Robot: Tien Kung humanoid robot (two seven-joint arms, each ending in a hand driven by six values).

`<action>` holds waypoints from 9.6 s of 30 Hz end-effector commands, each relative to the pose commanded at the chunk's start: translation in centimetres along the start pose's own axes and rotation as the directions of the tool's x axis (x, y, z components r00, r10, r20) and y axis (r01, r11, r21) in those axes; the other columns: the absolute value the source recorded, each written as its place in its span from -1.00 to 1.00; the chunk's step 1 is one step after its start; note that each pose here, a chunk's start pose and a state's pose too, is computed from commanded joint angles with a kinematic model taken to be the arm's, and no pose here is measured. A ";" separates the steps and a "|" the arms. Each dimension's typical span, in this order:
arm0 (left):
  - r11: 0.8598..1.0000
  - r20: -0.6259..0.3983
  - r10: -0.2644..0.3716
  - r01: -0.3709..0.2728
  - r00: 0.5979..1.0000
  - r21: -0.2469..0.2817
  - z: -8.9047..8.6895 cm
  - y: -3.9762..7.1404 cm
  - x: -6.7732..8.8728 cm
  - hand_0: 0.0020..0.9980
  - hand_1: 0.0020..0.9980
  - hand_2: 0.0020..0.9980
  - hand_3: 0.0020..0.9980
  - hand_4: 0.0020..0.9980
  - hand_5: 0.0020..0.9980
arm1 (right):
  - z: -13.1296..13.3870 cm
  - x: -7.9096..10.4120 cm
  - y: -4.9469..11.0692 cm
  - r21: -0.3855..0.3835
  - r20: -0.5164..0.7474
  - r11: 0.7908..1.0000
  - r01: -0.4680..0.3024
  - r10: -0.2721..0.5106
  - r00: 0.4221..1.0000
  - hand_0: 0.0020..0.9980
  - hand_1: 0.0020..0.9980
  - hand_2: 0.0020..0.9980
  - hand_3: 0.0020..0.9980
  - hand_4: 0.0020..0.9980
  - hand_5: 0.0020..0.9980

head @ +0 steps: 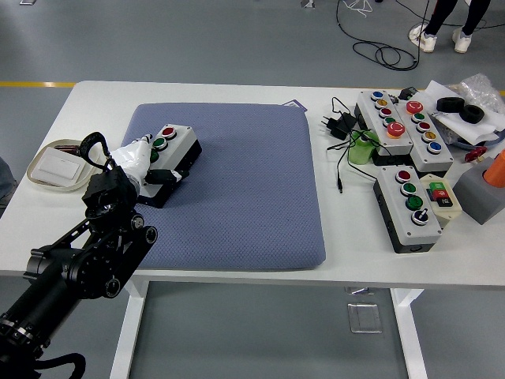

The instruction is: Pick up the button,place it on the desk,press the button,press the button

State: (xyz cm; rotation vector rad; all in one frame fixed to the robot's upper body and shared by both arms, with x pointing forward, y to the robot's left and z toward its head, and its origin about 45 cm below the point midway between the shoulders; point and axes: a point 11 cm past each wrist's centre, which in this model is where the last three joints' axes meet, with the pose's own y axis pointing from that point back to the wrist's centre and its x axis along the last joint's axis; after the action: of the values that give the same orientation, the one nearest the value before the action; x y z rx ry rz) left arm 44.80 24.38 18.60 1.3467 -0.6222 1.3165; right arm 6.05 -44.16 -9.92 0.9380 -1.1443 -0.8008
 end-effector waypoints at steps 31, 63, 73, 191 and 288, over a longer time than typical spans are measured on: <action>0.999 0.052 -0.034 0.036 0.998 -0.023 0.4 -0.3 -0.6 -0.67 -0.54 -0.57 0.34 0.72 0.00 | 0.0 0.0 0.0 0.000 0.003 1.000 0.000 0.000 1.000 0.29 0.28 0.34 0.17 -0.23 -0.53; 0.998 0.034 0.014 -0.012 0.999 -0.059 0.4 -0.8 -0.7 -0.74 -0.84 -0.83 -0.60 -0.41 -1.00 | -0.1 -0.1 0.0 0.000 0.002 1.000 0.000 0.000 1.000 0.29 0.28 0.34 0.17 -0.23 -0.52; 0.986 0.033 0.082 -0.076 0.996 -0.147 1.8 -0.2 0.1 -0.76 -0.89 -0.85 -0.62 -0.57 -1.00 | -0.1 0.0 0.0 0.000 0.003 1.000 0.000 0.000 1.000 0.29 0.28 0.34 0.17 -0.23 -0.52; 0.663 0.338 0.216 0.116 0.916 -0.739 2.6 0.8 -1.4 0.08 0.05 0.29 0.43 0.39 -0.74 | 0.1 -0.1 0.0 -0.004 -0.020 1.000 0.001 -0.001 1.000 0.30 0.28 0.34 0.17 -0.23 -0.52; 0.620 0.085 0.314 -0.136 0.946 -0.773 7.1 8.8 8.8 -0.93 -1.00 -1.00 0.54 0.73 0.12 | 0.3 0.0 -0.1 -0.007 -0.019 1.000 0.001 -0.001 1.000 0.29 0.28 0.34 0.17 -0.23 -0.53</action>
State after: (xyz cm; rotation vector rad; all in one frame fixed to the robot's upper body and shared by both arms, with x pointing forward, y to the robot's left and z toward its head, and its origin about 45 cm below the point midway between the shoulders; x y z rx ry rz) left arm 41.42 18.34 31.12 0.6998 -1.3660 0.9062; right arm 5.74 -44.25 -9.93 0.9386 -1.1234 -0.7948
